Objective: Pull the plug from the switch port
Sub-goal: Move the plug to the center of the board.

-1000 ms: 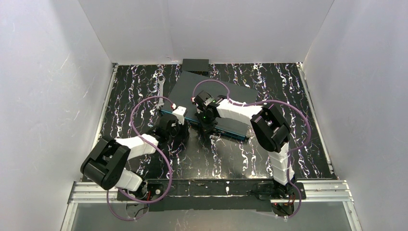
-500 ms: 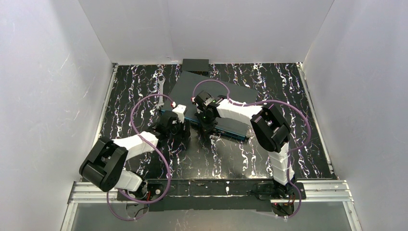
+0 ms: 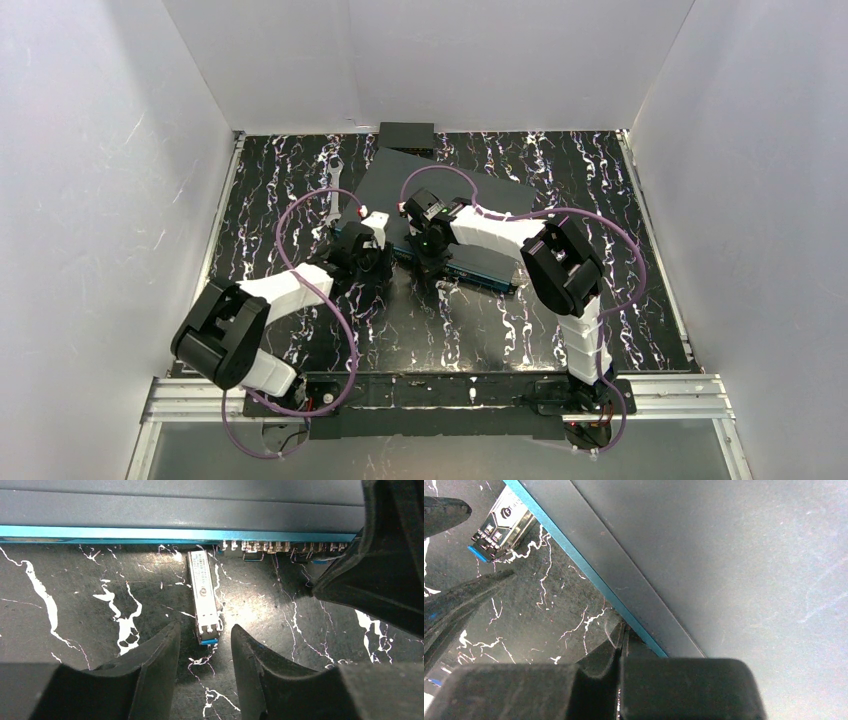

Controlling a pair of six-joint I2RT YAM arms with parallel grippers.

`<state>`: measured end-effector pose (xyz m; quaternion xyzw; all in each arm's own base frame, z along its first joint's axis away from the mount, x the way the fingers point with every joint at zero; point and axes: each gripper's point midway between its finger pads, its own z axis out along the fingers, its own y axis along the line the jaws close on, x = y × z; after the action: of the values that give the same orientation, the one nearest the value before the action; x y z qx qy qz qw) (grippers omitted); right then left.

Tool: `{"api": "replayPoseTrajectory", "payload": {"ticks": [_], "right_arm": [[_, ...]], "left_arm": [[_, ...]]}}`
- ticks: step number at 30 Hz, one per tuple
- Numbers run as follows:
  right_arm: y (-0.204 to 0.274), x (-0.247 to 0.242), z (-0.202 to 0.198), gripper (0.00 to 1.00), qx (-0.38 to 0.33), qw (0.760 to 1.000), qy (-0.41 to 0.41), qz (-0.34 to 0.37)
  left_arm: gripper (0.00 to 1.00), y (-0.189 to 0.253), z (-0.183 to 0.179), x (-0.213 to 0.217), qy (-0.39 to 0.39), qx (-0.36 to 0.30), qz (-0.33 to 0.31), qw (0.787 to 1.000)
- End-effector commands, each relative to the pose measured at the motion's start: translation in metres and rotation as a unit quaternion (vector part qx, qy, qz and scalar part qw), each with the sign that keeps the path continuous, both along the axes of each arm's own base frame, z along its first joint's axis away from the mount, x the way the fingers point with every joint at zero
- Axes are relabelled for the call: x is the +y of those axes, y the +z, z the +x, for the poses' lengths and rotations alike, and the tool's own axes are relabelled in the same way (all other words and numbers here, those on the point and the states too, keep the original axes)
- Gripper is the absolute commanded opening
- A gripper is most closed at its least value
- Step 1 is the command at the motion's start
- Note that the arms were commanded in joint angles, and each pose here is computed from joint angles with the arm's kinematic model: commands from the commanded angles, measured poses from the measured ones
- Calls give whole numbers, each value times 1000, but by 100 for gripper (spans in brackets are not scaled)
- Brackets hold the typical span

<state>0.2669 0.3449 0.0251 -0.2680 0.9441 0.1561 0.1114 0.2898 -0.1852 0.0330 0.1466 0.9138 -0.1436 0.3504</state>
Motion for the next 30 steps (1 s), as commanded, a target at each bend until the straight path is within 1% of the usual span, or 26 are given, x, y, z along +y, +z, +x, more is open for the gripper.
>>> {"api": "replayPoseTrajectory", "payload": {"ticks": [1,5,6,9,10,16,19,23,26,28,30], "right_arm": [[-8,2,58,1,-83,996,-33,13],[-8,2,58,1,-83,996,-32,13],[-9,2,57,1,-82,996,-31,13],[-9,2,57,1,-81,996,-29,15],[-9,2,57,1,-80,996,-29,15],[-8,2,56,1,-81,996,-28,15],[-9,2,56,1,-80,996,-28,14],[-8,2,56,1,-79,996,-29,15],[-2,3,57,1,-84,996,-30,19],[2,6,55,1,-79,996,-26,29],[6,9,54,1,-78,996,-25,37]], "left_arm": [[38,5,7,1,5,-1,7,1000],[26,11,9,1,6,-11,4,1000],[22,13,9,1,5,-13,2,1000],[3,14,8,2,4,-16,4,1000],[0,13,8,3,6,-16,5,1000],[0,14,4,16,33,-25,12,999],[0,21,2,31,60,-37,23,997],[0,24,-7,61,120,-30,64,990],[0,26,-16,89,183,-12,102,978],[0,29,-21,97,217,-5,102,971],[0,31,-22,95,215,1,88,973]]}}
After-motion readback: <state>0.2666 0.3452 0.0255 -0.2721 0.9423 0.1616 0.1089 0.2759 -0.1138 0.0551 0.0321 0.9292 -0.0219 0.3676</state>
